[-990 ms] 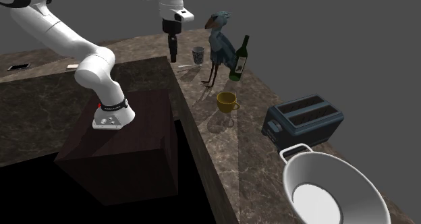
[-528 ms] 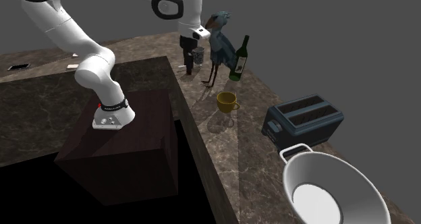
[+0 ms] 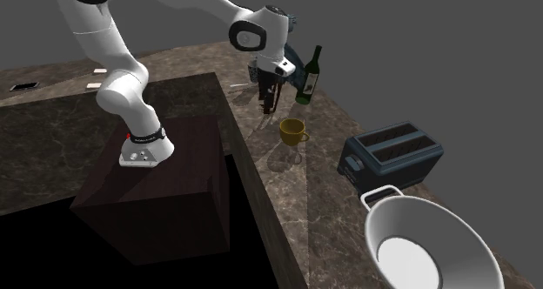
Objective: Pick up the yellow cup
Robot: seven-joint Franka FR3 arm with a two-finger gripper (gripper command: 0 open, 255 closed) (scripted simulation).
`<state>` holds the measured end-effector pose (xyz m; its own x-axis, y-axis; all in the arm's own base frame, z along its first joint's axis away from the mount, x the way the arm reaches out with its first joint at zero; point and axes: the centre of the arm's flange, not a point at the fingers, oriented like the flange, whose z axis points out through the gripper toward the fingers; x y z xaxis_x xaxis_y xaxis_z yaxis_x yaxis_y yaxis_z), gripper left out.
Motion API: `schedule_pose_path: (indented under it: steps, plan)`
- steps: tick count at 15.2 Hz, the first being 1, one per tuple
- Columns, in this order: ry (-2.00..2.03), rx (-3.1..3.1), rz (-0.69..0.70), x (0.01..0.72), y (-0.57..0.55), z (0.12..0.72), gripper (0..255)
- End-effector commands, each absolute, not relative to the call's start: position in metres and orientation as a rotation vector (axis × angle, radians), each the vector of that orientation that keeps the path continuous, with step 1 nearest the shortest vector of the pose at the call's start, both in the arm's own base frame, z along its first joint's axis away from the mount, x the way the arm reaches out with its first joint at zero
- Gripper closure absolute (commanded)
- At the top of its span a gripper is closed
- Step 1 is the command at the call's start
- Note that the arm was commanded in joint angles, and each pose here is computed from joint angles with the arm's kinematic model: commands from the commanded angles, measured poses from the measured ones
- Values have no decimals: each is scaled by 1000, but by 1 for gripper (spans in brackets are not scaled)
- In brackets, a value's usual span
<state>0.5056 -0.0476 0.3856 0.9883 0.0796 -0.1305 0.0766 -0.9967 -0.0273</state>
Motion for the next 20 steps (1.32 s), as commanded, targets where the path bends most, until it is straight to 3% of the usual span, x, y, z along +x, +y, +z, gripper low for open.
schedule_pose_path:
  steps: [1, 13, 20]
  plan:
    - [-123, -3102, 207, 525, -52, 366, 0]
    - [-127, -3053, 223, 638, -65, 252, 0]
    - [-127, -3051, 224, 644, -65, 214, 0]
